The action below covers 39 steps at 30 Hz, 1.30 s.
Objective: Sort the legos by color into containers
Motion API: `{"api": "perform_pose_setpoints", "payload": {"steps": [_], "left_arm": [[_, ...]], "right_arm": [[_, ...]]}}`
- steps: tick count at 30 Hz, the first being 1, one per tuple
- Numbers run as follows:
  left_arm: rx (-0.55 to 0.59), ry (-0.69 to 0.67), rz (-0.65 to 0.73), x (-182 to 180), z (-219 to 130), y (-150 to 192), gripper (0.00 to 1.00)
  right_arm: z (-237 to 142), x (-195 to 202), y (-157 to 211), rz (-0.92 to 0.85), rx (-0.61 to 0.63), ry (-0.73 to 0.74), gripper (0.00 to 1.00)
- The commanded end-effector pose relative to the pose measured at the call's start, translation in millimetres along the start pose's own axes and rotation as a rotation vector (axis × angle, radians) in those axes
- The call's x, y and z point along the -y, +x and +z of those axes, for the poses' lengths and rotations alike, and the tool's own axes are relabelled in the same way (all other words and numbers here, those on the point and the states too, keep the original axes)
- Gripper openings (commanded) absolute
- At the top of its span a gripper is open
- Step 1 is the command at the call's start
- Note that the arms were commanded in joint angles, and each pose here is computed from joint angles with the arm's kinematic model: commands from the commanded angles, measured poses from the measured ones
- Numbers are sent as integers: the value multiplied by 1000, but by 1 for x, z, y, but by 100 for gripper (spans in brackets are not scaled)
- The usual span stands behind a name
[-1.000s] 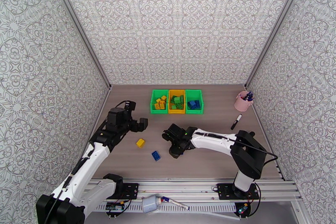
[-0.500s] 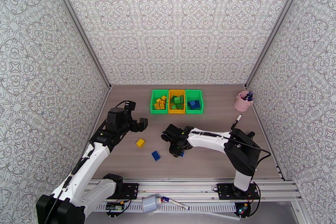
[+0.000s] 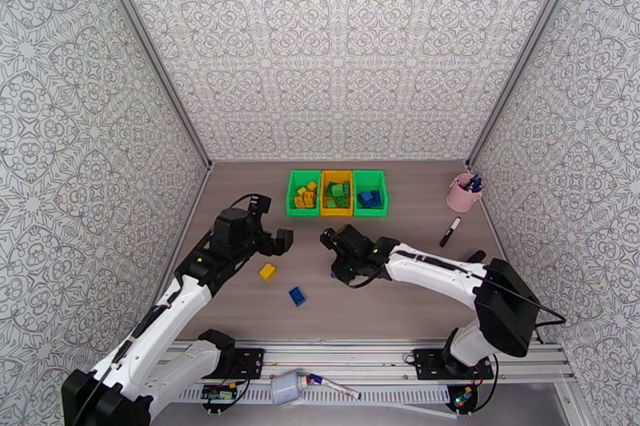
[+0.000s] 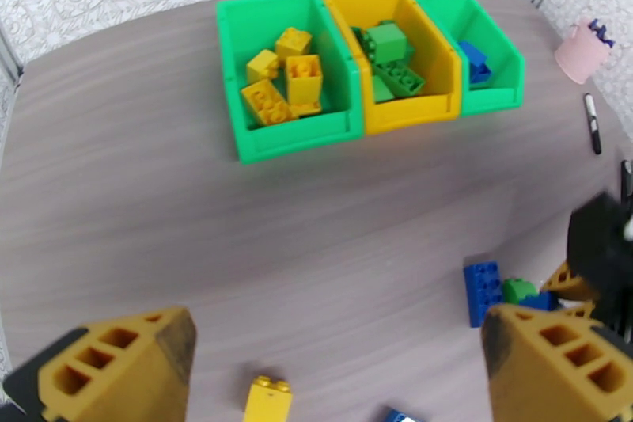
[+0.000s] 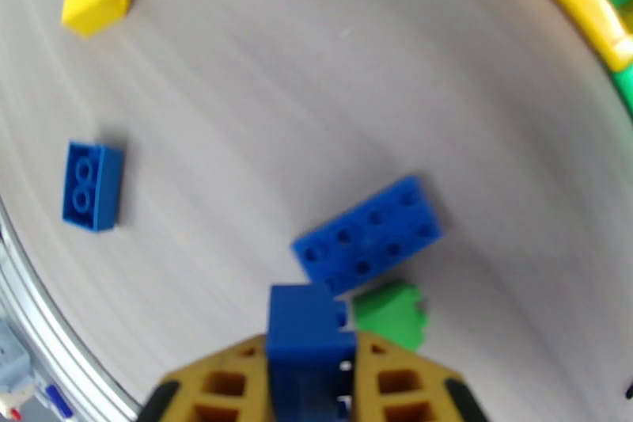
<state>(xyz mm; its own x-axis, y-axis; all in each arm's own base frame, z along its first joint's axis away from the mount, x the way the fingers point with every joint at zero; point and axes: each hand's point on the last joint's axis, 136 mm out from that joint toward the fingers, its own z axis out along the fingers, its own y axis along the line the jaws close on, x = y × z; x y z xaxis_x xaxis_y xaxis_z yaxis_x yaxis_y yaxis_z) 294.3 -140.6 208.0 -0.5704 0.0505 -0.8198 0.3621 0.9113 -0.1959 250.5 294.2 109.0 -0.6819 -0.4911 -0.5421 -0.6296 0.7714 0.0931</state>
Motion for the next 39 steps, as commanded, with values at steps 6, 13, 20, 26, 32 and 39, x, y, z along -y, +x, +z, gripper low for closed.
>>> {"api": "perform_pose_setpoints", "payload": {"steps": [6, 13, 20, 26, 32, 39], "left_arm": [[112, 177, 79, 73, 13, -1, 100], [76, 270, 164, 120, 26, 14, 100], [38, 250, 251, 131, 27, 18, 100], [38, 231, 256, 125, 24, 20, 100], [37, 242, 261, 129, 27, 18, 100], [27, 248, 273, 132, 31, 18, 100]], "right_arm": [[-58, 80, -77, 316, 435, 146, 13], [-67, 154, -109, 427, 517, 280, 13], [-43, 217, -142, 440, 512, 349, 13], [-9, 262, -156, 411, 435, 436, 12], [27, 291, -166, 425, 383, 472, 12], [46, 309, -175, 454, 322, 481, 15]]}}
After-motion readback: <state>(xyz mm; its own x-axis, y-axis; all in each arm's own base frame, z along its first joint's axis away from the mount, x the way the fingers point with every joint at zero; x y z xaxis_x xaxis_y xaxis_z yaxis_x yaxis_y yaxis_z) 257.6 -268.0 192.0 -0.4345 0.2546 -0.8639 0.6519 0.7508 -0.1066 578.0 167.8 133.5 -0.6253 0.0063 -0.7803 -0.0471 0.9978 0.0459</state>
